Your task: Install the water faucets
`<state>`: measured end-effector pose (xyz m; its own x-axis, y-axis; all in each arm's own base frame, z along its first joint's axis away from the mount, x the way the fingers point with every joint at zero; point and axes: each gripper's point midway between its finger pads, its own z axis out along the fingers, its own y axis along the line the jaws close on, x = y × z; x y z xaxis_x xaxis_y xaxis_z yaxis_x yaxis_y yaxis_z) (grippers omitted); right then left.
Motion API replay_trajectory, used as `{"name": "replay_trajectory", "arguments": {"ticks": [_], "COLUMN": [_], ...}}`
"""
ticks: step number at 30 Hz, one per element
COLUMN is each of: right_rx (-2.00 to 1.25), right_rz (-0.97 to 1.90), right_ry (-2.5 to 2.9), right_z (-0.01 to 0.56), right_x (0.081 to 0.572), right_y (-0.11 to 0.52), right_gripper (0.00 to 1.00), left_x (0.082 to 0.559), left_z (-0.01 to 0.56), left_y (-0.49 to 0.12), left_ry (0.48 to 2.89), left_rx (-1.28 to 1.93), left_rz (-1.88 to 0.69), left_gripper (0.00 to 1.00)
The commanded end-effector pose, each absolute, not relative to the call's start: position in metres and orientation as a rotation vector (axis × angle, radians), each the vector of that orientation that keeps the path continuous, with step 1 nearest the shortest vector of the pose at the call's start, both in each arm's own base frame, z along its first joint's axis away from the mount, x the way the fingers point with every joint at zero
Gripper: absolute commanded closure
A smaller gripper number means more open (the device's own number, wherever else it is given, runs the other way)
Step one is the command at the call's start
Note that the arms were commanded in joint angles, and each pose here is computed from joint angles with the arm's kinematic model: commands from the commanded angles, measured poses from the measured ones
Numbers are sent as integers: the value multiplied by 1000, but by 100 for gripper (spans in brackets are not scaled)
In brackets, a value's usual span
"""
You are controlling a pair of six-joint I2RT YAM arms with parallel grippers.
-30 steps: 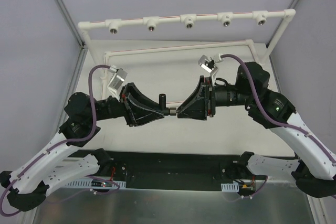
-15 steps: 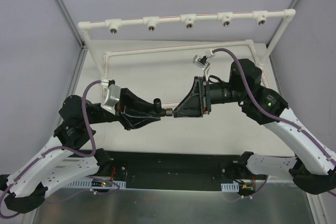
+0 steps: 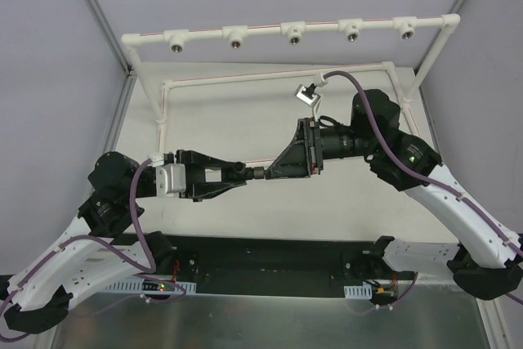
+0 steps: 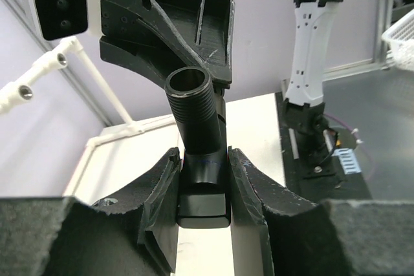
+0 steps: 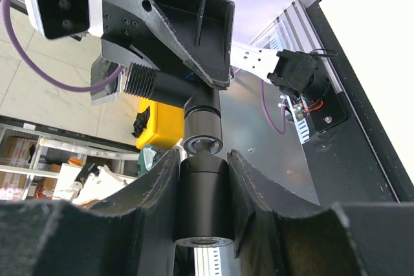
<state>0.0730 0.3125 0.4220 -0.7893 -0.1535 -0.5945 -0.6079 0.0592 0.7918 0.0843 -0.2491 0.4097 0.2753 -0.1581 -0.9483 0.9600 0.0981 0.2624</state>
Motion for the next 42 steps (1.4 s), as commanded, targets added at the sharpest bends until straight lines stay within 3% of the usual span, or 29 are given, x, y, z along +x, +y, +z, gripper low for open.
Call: {"name": "replay_trajectory", "arguments": {"ticks": [1,9,17,18,19,31,42], "right_rx": [-743,-562,-430,-434,-435,-451,-440], "right_rz": [1895,1995,2119,2119,2116,2067,1895], "right_ry": [1908,1999,2010,2007,2005,1953,1986], "right_z": [449,454,465,465,465,461,433], "right_x": [68,76,80,79,80,82,95], "right_y": [318,322,325,324,323,310,297], "right_gripper": [100,100,97,95,85,46,29], "left_x": [114,127,130,130,130,139,143], "left_z": [396,386,382,382,382,403,416], "left_y": [-248,-245,-247,-247,-247,-239,-229], "left_ry": [893,740,797,806,812,877,911], "left_rx": [1183,1295,1275,1269,1265,1035,906], "left_rz": [-792,-549,-578,-587,-598,-670,-699], "left_gripper": [100,100,100,100,100,100,100]}}
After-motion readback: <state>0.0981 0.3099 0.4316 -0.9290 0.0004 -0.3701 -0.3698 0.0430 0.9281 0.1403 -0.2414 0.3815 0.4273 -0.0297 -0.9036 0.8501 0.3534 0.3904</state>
